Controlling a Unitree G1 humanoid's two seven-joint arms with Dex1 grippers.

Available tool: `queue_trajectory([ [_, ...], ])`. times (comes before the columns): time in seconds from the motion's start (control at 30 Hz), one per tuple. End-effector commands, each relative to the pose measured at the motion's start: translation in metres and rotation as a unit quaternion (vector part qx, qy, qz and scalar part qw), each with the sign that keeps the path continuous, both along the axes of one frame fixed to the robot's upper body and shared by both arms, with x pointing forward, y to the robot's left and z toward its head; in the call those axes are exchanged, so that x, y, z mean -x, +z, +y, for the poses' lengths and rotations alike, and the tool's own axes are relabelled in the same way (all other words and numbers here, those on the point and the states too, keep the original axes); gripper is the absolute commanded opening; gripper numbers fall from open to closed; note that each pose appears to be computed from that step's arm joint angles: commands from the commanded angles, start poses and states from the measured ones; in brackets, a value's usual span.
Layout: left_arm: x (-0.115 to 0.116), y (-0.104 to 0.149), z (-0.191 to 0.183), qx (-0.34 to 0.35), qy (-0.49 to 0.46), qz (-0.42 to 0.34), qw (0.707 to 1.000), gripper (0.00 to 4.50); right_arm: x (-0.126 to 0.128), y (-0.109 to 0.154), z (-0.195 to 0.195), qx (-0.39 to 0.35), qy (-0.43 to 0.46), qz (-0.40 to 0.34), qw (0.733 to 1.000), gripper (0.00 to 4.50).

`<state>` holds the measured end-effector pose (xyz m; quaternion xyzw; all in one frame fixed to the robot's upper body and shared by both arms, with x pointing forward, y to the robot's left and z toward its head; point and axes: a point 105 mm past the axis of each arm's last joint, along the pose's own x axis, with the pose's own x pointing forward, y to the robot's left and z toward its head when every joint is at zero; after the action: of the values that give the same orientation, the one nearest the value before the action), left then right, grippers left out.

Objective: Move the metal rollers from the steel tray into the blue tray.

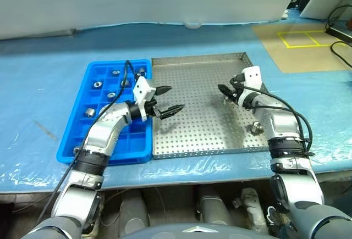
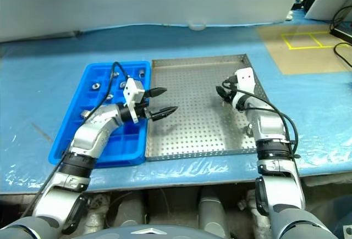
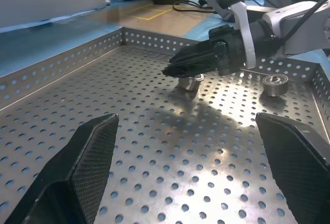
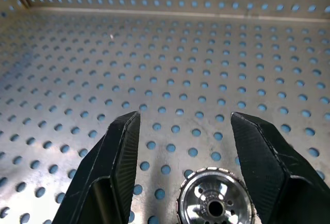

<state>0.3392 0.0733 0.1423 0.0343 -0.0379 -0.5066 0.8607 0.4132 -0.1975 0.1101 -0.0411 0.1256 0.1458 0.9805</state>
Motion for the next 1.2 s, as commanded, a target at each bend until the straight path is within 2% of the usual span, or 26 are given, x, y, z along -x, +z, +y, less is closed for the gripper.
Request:
queue_trajectory([
  [0.03, 0.006, 0.011, 0.009, 0.006, 0.020, -0.021, 1.000, 4.50, -0.006, -0.004, -0.007, 0.039, -0.006, 0.004, 0.999, 2.91],
  [0.13, 0.010, 0.008, 0.011, 0.006, 0.027, -0.016, 0.999, 4.50, -0.006, -0.014, -0.011, 0.057, -0.009, 0.022, 0.998, 2.91],
  [0.23, 0.011, 0.009, 0.012, 0.008, 0.032, -0.015, 0.999, 4.50, -0.007, -0.017, -0.013, 0.062, -0.009, 0.026, 0.998, 2.32],
  [0.3, 0.011, 0.009, 0.012, 0.007, 0.033, -0.015, 0.999, 4.50, -0.007, -0.014, -0.010, 0.051, -0.003, 0.021, 0.999, 1.72],
  [0.47, 0.006, 0.015, 0.012, 0.007, 0.033, -0.023, 0.999, 4.50, -0.010, 0.017, 0.012, 0.003, 0.037, -0.044, 0.998, 1.70],
  [0.53, 0.003, 0.020, 0.017, 0.017, 0.044, -0.027, 0.999, 4.50, -0.008, 0.040, 0.036, -0.029, 0.086, -0.090, 0.992, 1.70],
  [0.67, 0.007, 0.032, 0.037, 0.030, 0.070, -0.038, 0.996, 4.50, -0.001, 0.084, 0.076, -0.093, 0.172, -0.162, 0.967, 1.70],
  [0.8, 0.024, 0.038, 0.063, 0.034, 0.099, -0.036, 0.994, 4.50, 0.012, 0.103, 0.117, -0.128, 0.284, -0.174, 0.934, 1.70],
  [0.9, 0.037, 0.035, 0.082, 0.013, 0.134, -0.035, 0.990, 4.50, 0.020, 0.102, 0.143, -0.132, 0.355, -0.161, 0.912, 1.70],
  [1.13, 0.083, 0.026, 0.117, -0.005, 0.227, -0.009, 0.974, 4.50, 0.048, 0.087, 0.204, -0.110, 0.513, -0.114, 0.844, 1.70],
  [1.2, 0.095, 0.024, 0.123, -0.009, 0.248, -0.002, 0.969, 4.50, 0.051, 0.077, 0.219, -0.082, 0.531, -0.101, 0.837, 1.70],
])
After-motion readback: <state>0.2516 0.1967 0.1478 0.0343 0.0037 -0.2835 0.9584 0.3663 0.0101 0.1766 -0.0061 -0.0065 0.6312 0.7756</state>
